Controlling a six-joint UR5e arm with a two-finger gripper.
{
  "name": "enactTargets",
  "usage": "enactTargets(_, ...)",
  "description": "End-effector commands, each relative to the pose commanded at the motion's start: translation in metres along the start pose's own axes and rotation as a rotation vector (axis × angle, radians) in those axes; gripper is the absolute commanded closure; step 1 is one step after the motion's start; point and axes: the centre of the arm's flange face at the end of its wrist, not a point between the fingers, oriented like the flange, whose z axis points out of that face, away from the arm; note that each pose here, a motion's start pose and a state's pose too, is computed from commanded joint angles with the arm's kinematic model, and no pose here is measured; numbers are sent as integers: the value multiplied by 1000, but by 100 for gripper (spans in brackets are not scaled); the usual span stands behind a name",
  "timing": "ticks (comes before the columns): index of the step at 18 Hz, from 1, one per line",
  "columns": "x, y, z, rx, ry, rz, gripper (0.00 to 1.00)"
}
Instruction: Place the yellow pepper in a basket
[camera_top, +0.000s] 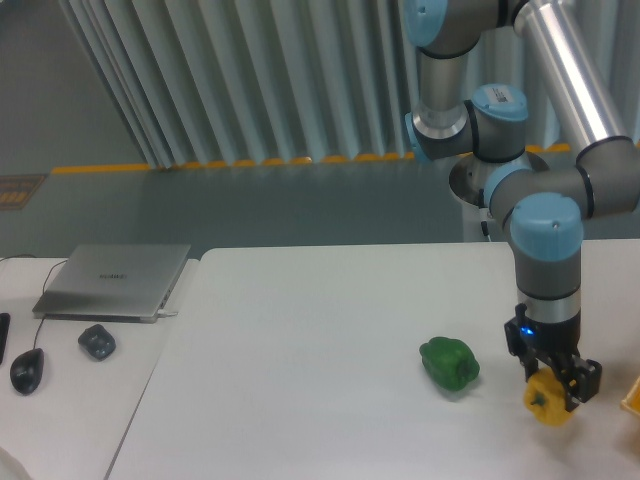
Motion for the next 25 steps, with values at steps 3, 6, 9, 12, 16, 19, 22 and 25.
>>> enactTargets(3, 1, 8, -10, 3, 29, 94, 41)
enactTargets(6, -6, 30, -22, -8, 39, 186, 41)
enactTargets(9, -28, 66, -45, -9, 3, 302, 41)
enactTargets(12, -48, 96, -54, -80, -23, 380, 41)
enactTargets(16, -59, 108, -55, -209, -70, 507, 41)
enactTargets(19, -67, 114, -55, -267, -114, 564, 41)
enactTargets(22, -88, 143, -54, -303, -144, 608, 41)
enactTargets(25, -103, 164, -52, -387, -147, 714, 40)
